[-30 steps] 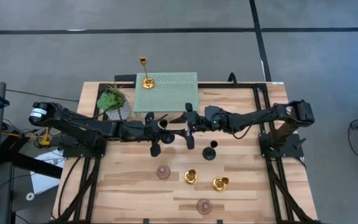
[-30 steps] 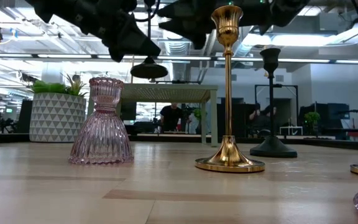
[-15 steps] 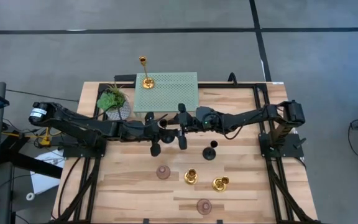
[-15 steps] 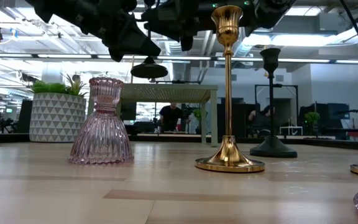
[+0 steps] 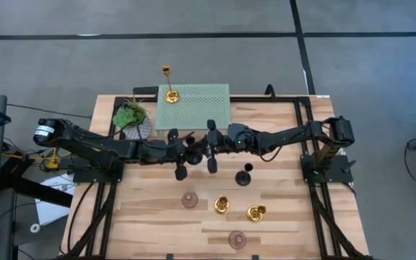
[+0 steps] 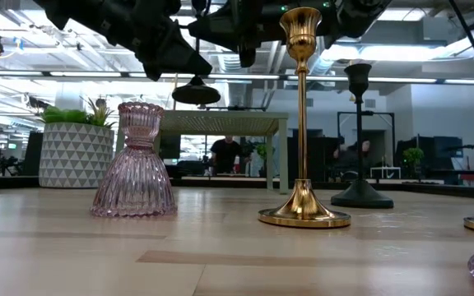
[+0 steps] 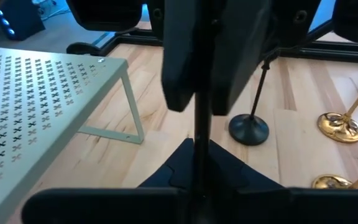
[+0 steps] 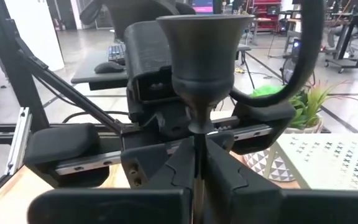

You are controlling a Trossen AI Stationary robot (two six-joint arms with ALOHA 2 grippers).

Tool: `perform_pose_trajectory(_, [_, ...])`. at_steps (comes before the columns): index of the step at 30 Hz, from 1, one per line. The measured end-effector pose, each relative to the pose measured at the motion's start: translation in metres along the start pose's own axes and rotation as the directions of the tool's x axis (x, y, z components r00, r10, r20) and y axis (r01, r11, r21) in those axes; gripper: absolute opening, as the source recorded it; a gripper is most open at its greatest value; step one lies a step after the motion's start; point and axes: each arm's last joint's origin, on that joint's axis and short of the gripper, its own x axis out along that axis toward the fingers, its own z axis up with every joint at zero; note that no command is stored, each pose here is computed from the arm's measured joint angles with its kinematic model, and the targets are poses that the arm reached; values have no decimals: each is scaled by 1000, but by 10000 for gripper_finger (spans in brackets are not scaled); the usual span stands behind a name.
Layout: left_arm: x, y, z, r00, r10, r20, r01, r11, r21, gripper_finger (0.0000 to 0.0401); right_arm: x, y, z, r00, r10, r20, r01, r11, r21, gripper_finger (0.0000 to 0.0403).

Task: Pick & Place candle stick holders
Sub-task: Put the bottom left black candle holder on the shelf

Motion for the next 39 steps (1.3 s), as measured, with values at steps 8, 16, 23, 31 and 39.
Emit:
perform_pose_trajectory(8, [-14, -3, 3, 1000, -21, -6, 22, 996, 85, 28, -1, -10, 1, 1000, -9, -4, 9, 1000, 30, 4])
perform_pose_trajectory(16, [-37, 0, 7, 998, 64, -16, -62, 992, 114, 38, -5, -16, 3, 999, -33, -28, 34, 999, 32, 2])
perform_pose_trajectory(23, [-44, -4, 11, 1000, 15, 2, -15, 994, 110, 39, -14, -24, 11, 997, -74, -38, 75, 997, 11, 1])
perform_pose_trajectory(31, [-52, -20, 5, 997, -65, -40, 70, 987, 146, 31, -23, -39, 35, 990, -104, -97, 107, 994, 19, 1])
perform_pose_trajectory(39, [-70, -46, 1, 982, -184, -46, 189, 970, 151, 12, -24, -52, 98, 976, -135, -170, 126, 990, -63, 0])
